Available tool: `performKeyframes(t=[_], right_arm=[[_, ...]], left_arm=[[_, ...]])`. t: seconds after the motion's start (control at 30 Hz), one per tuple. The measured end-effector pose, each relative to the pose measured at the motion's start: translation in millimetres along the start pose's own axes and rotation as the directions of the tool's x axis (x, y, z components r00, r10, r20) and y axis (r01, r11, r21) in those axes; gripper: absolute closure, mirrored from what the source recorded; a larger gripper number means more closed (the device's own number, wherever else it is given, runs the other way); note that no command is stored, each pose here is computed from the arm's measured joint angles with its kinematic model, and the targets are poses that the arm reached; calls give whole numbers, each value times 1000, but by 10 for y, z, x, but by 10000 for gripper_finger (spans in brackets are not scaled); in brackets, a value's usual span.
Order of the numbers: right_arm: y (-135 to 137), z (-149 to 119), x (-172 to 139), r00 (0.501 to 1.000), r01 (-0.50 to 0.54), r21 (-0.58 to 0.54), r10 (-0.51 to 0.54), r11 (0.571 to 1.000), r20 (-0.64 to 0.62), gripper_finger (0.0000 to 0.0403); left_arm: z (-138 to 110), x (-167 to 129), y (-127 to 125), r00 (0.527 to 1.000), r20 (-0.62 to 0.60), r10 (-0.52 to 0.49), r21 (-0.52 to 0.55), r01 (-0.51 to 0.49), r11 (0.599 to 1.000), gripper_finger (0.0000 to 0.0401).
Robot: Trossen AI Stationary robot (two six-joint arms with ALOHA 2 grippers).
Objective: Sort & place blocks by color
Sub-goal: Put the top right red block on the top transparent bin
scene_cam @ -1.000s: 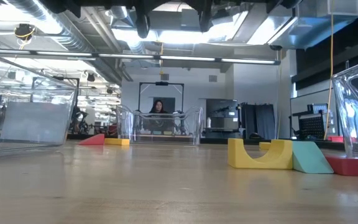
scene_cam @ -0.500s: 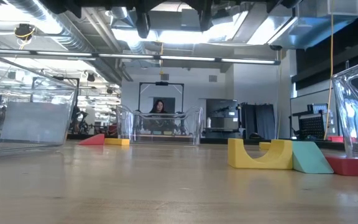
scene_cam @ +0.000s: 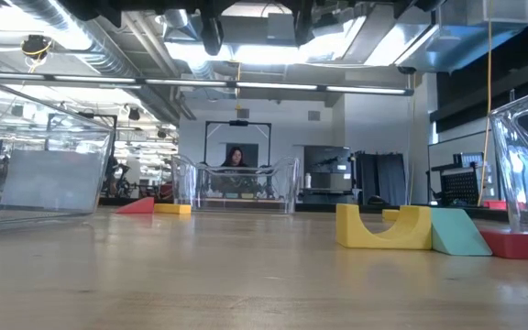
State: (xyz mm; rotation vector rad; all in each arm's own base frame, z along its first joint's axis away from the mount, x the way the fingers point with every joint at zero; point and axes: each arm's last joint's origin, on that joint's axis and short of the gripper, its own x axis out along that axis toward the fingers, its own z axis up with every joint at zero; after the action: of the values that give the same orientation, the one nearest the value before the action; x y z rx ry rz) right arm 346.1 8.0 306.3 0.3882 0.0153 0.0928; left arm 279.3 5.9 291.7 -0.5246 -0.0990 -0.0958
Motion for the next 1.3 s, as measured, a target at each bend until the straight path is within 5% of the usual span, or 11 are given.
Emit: performKeyframes(t=[0.4, 0.63, 0.87, 1.07, 1.3], right_arm=[[-54, 131, -95, 1000, -10, -8, 10, 1000, 8, 332], [-209, 314, -242, 999, 48, -40, -47, 998, 25, 332], [-448, 542, -235, 981, 181, -88, -186, 980, -55, 332], [-972, 718, 68, 892, 359, -146, -385, 922, -237, 332], [-1853, 371, 282, 655, 612, -87, -565, 786, -501, 332]], left_arm=[[100, -85, -18, 999, -22, -28, 11, 29, 1000, 374], [315, -424, -6, 991, -55, 119, 100, -113, 989, 297], [641, -940, -158, 955, 122, 271, 220, -292, 931, 273], [816, -1239, -296, 905, 291, 311, 248, -385, 889, 272], [847, -1309, -327, 894, 322, 311, 243, -396, 886, 274]])
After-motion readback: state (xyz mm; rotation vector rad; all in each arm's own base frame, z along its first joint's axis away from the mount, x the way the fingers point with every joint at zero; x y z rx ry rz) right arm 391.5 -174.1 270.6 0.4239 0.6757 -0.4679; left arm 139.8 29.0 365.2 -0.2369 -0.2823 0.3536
